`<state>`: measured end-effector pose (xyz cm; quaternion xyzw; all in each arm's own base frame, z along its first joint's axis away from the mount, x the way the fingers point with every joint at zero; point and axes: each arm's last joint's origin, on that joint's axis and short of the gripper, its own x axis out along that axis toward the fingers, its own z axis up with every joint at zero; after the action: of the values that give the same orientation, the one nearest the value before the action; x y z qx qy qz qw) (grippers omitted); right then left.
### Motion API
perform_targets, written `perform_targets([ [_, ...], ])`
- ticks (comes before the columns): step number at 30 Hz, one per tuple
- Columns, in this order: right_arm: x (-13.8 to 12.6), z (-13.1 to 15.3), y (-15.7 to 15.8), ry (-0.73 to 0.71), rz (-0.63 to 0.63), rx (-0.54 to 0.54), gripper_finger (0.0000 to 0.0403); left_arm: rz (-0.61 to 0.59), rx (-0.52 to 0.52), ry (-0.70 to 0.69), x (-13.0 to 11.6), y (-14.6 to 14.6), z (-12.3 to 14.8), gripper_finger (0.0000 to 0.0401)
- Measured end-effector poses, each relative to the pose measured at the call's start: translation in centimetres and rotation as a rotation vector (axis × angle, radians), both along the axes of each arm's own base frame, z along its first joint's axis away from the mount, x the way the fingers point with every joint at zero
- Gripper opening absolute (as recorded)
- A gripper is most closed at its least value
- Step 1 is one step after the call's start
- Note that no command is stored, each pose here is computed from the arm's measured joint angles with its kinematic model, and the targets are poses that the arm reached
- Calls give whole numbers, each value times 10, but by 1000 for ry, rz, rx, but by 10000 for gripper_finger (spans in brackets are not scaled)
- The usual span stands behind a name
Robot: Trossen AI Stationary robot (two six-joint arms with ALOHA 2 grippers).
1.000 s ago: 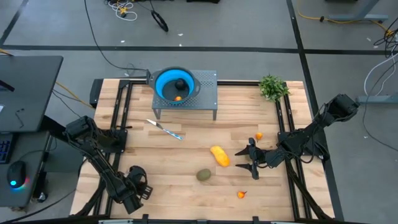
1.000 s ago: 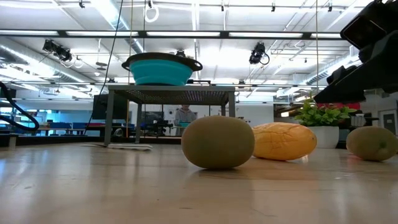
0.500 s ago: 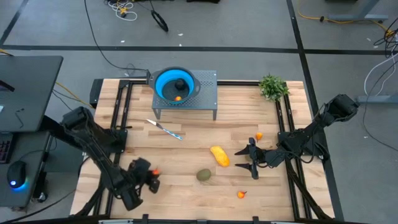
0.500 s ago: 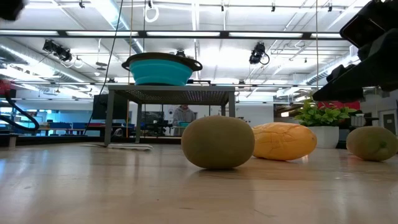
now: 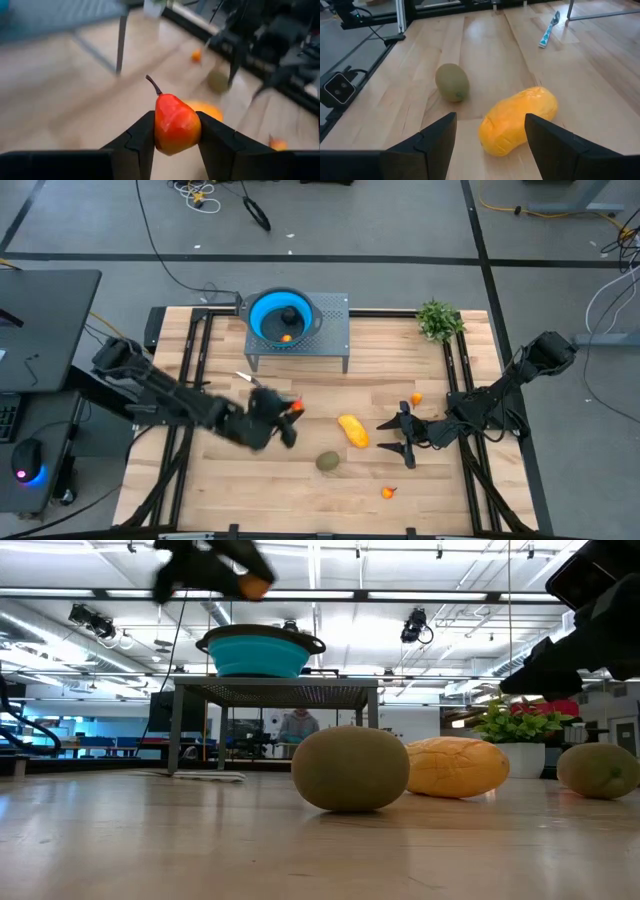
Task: Pick & Place Fruit
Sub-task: Put the pear into the blue strainer bowl
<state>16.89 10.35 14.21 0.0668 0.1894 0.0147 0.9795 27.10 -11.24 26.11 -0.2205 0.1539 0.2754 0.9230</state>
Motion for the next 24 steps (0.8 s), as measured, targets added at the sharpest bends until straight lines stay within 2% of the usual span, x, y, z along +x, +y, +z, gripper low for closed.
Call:
perform_targets([
  [4,0,0,1,4,21,9,245,-17,64,-28,13,42,23,134],
  [9,0,-1,1,12,24,6,245,73,196,-8,11,87,57,141],
  [12,-1,-1,1,20,30,8,245,130,248,28,8,111,70,140],
  [19,-1,-3,1,41,51,13,245,248,270,137,1,151,67,140],
  [24,-3,-8,0,90,37,9,245,293,269,191,-3,164,63,171],
])
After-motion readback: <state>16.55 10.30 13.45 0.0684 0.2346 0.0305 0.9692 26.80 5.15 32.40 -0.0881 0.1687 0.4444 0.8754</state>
